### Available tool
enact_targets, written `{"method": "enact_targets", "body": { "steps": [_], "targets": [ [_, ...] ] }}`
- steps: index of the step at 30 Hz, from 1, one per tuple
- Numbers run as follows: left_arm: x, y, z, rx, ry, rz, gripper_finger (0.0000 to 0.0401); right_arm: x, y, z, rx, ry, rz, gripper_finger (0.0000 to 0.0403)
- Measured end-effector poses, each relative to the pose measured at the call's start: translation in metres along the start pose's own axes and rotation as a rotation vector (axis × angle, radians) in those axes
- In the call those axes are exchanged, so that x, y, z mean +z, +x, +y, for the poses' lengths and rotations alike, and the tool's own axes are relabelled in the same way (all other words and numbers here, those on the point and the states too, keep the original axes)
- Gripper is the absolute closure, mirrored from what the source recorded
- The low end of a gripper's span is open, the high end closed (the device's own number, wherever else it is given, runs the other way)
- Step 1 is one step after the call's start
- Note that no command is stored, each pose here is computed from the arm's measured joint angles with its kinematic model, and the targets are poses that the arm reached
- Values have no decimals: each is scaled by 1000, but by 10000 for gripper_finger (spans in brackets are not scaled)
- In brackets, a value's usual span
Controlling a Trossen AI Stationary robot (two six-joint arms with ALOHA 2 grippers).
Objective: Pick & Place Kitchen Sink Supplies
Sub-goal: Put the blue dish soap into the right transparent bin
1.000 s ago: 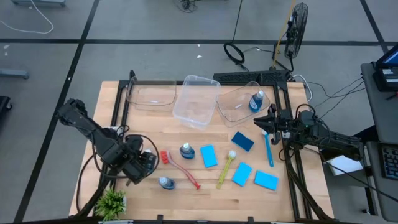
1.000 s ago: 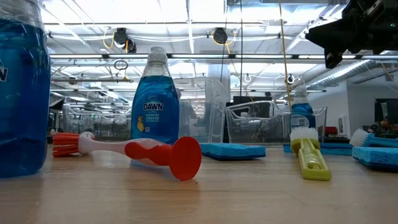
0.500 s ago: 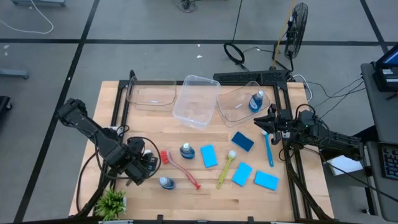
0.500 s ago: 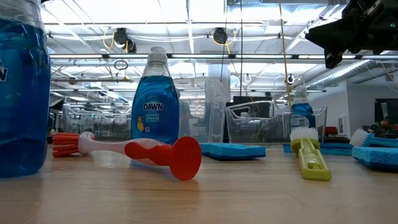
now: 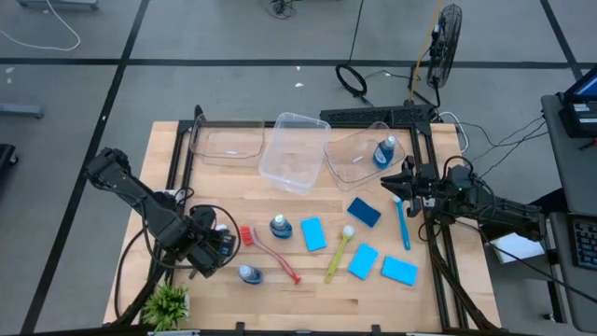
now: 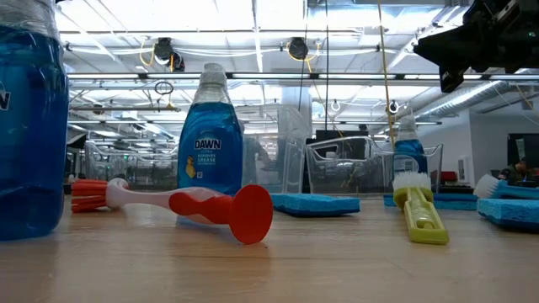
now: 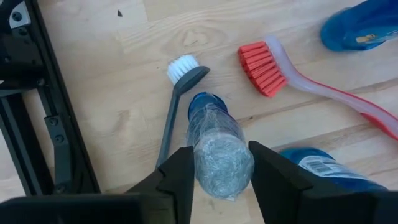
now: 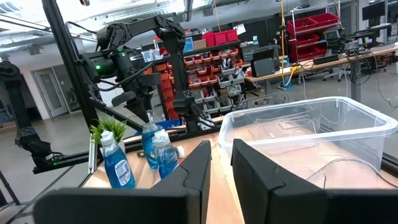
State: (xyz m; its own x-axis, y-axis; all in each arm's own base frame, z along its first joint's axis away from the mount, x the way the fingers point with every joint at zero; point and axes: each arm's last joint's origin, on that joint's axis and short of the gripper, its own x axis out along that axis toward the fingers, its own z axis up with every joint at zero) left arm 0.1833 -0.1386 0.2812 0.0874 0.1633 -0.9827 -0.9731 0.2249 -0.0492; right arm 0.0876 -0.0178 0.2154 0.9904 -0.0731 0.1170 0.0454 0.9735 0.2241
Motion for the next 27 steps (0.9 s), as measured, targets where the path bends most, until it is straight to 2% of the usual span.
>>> {"method": "enact_targets", "body": {
  "steps": [4,12,19,27],
  "targets": [
    [0,0,0,3,-19,-1,257,0,0,0,0,0,0,348],
    [0,0,0,4,-24,2,271,0,0,0,0,0,0,348],
    [0,-8,0,20,-3,67,273,0,0,0,0,0,-1,348],
    [7,-36,3,21,30,54,322,1,0,0,2,-1,-7,348]
  ]
}}
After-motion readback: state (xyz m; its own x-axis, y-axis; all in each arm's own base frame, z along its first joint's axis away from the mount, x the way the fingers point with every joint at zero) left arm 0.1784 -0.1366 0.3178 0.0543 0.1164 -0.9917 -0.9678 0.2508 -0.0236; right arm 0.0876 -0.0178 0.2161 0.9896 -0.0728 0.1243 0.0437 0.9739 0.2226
